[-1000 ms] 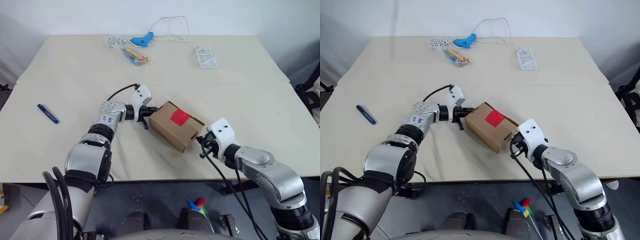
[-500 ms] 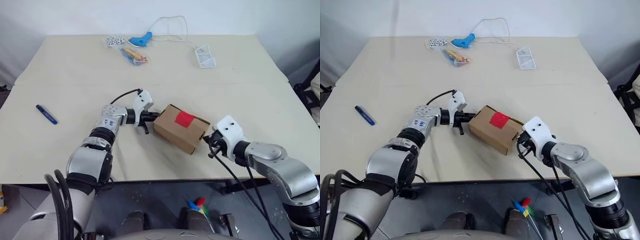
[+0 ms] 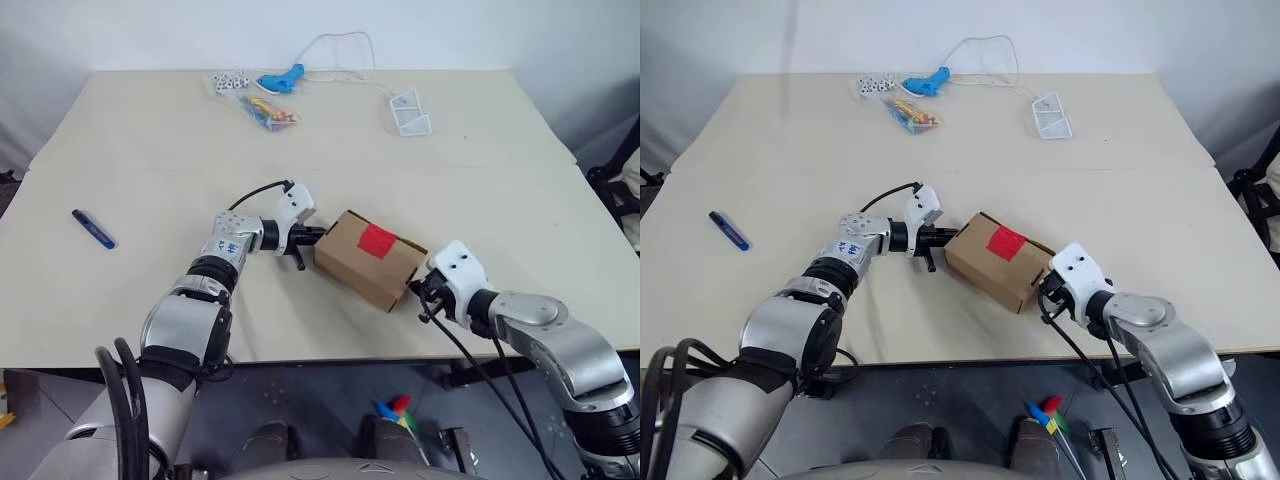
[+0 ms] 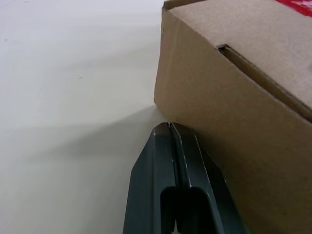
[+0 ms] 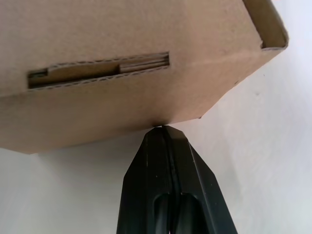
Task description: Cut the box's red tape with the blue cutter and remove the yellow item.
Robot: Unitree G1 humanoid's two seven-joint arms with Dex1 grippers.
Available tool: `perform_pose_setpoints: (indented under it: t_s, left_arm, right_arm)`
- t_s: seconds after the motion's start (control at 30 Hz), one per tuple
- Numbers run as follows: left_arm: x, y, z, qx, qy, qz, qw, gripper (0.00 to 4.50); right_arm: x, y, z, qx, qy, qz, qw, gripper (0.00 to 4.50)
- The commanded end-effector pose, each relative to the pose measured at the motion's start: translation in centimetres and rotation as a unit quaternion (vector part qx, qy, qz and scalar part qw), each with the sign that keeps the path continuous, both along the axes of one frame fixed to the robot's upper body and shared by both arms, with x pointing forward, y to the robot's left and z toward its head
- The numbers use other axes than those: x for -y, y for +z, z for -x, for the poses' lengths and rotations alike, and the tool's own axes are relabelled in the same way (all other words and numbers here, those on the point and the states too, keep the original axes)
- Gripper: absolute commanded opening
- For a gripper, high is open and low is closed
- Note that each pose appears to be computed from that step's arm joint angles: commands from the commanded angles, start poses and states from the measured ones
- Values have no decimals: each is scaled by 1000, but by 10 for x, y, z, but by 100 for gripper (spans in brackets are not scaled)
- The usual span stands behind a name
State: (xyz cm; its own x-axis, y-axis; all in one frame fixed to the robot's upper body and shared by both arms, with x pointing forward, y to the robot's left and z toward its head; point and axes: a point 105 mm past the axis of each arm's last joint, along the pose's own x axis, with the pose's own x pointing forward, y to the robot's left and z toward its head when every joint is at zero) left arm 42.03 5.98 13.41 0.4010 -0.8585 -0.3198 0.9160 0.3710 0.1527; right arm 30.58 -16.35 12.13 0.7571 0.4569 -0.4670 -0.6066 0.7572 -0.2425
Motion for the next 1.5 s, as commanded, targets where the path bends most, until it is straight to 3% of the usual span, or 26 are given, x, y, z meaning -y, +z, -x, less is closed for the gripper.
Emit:
perform_pose_setpoints:
  t_s: [0.03, 0.27, 0.37, 0.43, 0.57, 0.7, 0.87, 0.9, 1.03, 1.13, 1.2, 1.27, 1.3, 1.37, 1.43, 1.5]
  left_arm:
    - [-6, 15, -7, 16, 21, 14, 1000, 3]
    - [-32, 25, -18, 32, 78, 16, 996, 3]
    - [-50, 39, -26, 53, 122, 29, 991, 3]
    - [-62, 52, -32, 65, 155, 48, 985, 42]
    - [-77, 66, -37, 82, 187, 58, 977, 153]
    - [-116, 84, -37, 101, 242, 75, 962, 275]
    - [-150, 94, -30, 107, 308, 101, 940, 435]
    - [-154, 96, -27, 115, 321, 101, 935, 446]
    - [-186, 116, -14, 160, 440, 126, 875, 446]
    - [-213, 128, -4, 173, 556, 168, 796, 446]
    - [-231, 127, 5, 169, 628, 181, 737, 446]
    - [-246, 115, 12, 160, 702, 139, 680, 446]
    - [-249, 110, 15, 151, 721, 127, 664, 446]
    - [-252, 108, 19, 140, 742, 176, 631, 446]
    - [-265, 103, 27, 129, 781, 195, 579, 446]
    - [-274, 101, 32, 137, 808, 154, 553, 446]
  right_arm:
    - [11, 11, -1, 28, 0, 25, 999, 0]
    - [38, 9, 1, 34, -31, 42, 998, 0]
    - [59, 25, 0, 71, -59, 35, 995, 0]
    - [71, 42, 2, 97, -65, 20, 993, 17]
    - [81, 62, 9, 118, -47, -7, 992, 127]
    - [88, 84, 19, 115, 53, -38, 991, 268]
    - [78, 106, 12, 129, 151, -56, 979, 442]
    - [74, 110, 11, 128, 168, -65, 975, 449]
    - [57, 126, 5, 121, 246, -116, 955, 449]
    - [49, 127, -4, 114, 285, -106, 946, 449]
    - [44, 126, -13, 113, 296, -97, 943, 449]
    - [39, 127, -22, 115, 301, -95, 942, 449]
    - [37, 128, -25, 116, 303, -95, 941, 449]
    - [33, 127, -30, 117, 309, -92, 939, 449]
    - [30, 125, -31, 113, 317, -88, 938, 449]
    - [28, 124, -32, 111, 321, -86, 937, 449]
